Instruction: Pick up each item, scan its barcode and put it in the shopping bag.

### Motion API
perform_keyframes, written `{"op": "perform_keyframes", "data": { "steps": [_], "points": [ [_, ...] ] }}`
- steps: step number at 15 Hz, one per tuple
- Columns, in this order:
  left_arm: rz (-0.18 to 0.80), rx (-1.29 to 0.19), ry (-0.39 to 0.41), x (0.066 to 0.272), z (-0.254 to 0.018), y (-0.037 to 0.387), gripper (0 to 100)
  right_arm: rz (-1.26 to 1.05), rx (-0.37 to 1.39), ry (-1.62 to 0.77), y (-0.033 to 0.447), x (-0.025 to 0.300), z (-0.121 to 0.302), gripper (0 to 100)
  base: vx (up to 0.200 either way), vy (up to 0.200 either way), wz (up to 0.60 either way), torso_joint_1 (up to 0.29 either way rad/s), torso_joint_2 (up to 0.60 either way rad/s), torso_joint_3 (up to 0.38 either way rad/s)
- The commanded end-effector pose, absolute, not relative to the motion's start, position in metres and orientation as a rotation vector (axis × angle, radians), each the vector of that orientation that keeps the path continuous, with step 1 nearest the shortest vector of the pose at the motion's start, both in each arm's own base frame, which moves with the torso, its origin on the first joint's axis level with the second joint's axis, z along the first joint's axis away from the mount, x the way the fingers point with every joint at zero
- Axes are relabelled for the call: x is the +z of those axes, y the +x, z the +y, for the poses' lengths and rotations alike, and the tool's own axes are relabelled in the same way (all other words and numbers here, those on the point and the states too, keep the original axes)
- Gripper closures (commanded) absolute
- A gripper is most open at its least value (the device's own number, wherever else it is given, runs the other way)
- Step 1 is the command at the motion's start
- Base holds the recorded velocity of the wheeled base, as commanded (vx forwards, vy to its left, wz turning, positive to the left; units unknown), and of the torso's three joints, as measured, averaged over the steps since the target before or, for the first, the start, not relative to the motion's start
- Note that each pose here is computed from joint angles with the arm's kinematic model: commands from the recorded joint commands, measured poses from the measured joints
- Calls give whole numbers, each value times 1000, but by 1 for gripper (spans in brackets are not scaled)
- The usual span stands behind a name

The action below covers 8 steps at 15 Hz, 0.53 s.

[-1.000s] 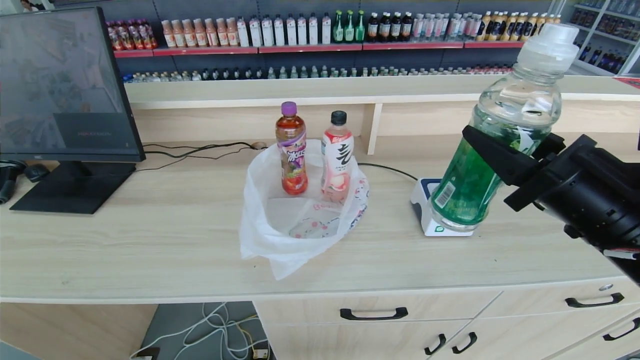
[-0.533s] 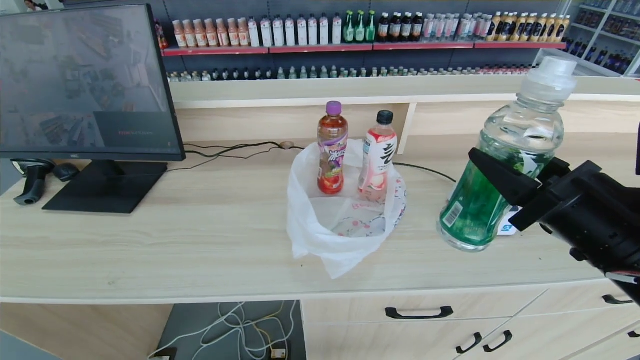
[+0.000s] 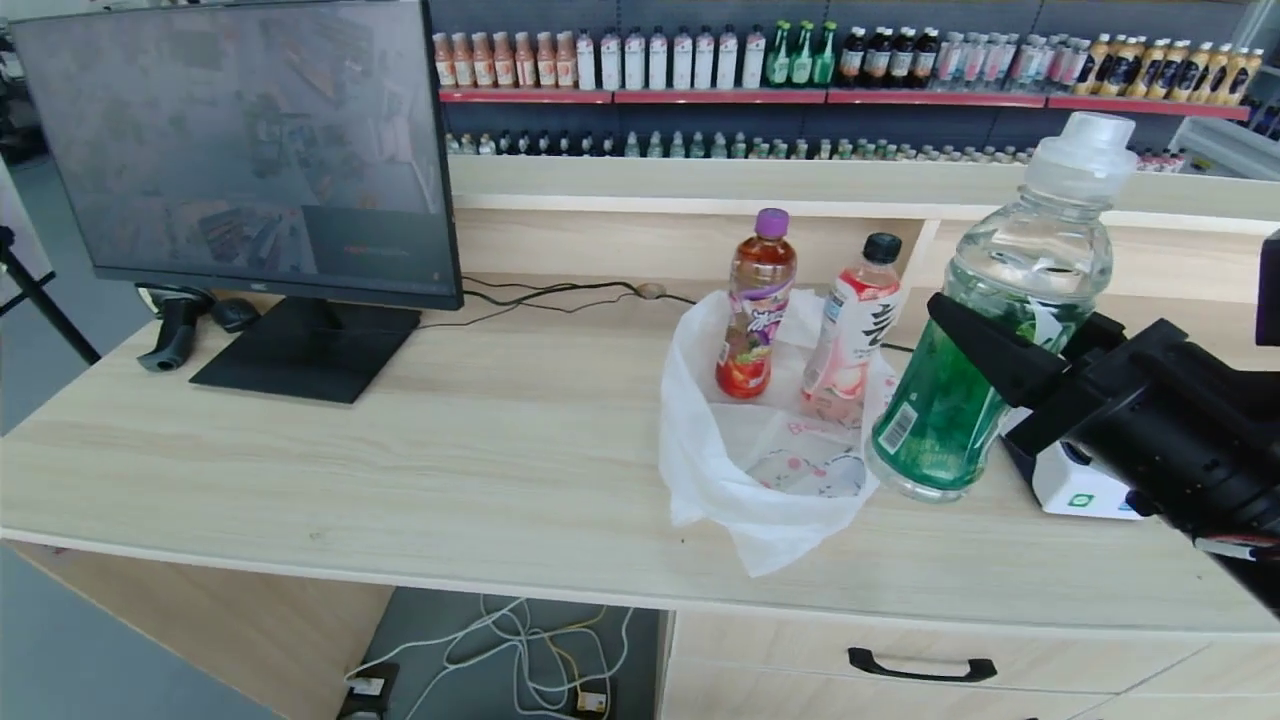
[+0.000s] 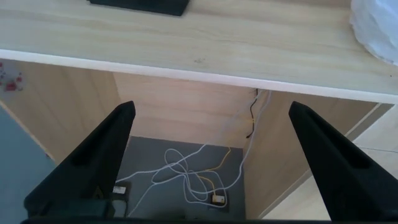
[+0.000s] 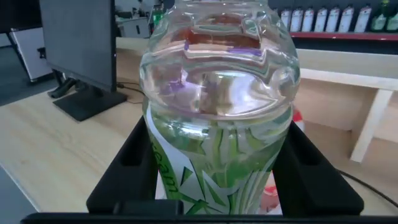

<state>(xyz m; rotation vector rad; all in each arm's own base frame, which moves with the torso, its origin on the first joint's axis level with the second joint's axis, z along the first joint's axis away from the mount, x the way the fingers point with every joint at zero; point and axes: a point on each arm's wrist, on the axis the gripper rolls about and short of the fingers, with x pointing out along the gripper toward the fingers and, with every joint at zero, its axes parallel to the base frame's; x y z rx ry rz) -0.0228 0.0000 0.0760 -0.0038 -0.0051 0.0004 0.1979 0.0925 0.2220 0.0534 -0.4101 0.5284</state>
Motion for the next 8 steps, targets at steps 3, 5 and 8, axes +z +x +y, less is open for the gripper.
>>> {"op": "perform_keyframes", "data": {
  "steps": [3,5,8],
  "points": [
    [-5,2,-5,76,0,-23,0,-413,527,53,205,222,96,100,0,0,200,2,-1,1],
    [-6,2,-5,76,0,-23,0,-385,527,59,216,217,101,100,0,0,0,0,0,0],
    [-6,2,-3,76,0,-23,0,-343,496,53,237,205,101,100,0,0,0,0,0,0]
  ]
}}
